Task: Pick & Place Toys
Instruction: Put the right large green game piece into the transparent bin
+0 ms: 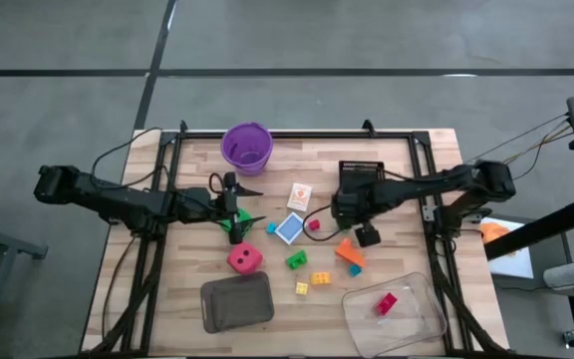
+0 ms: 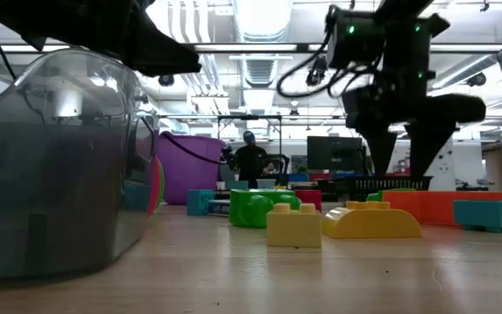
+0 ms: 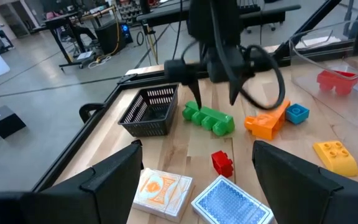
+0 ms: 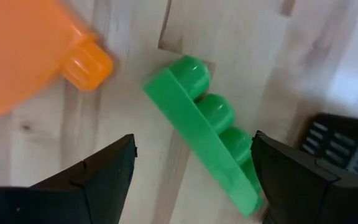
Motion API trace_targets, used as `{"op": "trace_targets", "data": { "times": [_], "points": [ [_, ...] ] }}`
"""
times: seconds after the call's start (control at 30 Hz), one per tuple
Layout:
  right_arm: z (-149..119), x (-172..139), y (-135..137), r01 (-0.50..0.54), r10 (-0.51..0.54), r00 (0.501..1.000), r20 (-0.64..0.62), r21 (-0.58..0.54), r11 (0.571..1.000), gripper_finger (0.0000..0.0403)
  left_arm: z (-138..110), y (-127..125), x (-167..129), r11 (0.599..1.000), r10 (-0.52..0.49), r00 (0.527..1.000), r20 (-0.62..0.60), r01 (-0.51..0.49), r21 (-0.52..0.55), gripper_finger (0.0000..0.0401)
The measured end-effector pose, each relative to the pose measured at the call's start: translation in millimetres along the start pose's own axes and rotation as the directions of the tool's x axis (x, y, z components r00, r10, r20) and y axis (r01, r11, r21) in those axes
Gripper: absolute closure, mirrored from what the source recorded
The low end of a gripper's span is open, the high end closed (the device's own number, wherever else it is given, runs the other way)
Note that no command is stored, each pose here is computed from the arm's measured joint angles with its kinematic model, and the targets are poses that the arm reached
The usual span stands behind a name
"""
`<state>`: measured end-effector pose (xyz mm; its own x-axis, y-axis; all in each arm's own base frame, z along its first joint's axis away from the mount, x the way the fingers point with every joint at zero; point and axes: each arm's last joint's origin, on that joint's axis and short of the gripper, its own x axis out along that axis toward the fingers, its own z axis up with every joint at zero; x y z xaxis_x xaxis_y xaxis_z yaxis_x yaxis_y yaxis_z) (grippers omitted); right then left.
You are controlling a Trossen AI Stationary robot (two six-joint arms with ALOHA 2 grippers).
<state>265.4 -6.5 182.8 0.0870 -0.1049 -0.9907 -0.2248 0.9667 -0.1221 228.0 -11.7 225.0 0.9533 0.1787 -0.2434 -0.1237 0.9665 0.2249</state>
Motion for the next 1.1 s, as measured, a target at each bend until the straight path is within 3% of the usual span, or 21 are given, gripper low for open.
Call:
{"op": "trace_targets", "data": {
  "times": [0.23, 0.57, 0.67, 1.03, 1.1],
  "points": [
    [6.6, 27.9, -6.6, -0.017, 0.012, 0.997, -0.07, -0.07, 0.997, 0.009, 0.0, 0.0, 0.0, 1.0, 0.0, 1.0, 0.0, 0.0, -0.007, 0.0098],
    [8.9, 49.7, -14.6, -0.046, 0.036, 0.991, -0.128, -0.074, 0.996, 0.0104, -0.1, -0.1, 0.0, 1.0, 0.0, 1.0, -0.001, 0.0, -0.007, 0.0098],
    [8.1, 47.9, -14.3, -0.046, 0.037, 0.992, -0.123, -0.071, 0.996, 0.0147, -0.1, -0.1, 0.0, 1.0, -0.001, 1.0, -0.001, 0.001, -0.01, 0.0098],
    [6.0, 26.6, -15.6, 0.0, 0.0, 0.999, -0.041, 0.002, 1.0, 0.0368, 0.1, -0.1, 0.0, 1.0, 0.0, 1.0, 0.001, 0.0, -0.011, 0.0098],
    [4.9, 17.8, -15.8, 0.011, -0.011, 1.0, -0.007, 0.015, 1.0, 0.0377, 0.5, 0.0, 0.0, 1.0, 0.0, 1.0, 0.005, 0.0, -0.013, 0.0098]
  ]
}}
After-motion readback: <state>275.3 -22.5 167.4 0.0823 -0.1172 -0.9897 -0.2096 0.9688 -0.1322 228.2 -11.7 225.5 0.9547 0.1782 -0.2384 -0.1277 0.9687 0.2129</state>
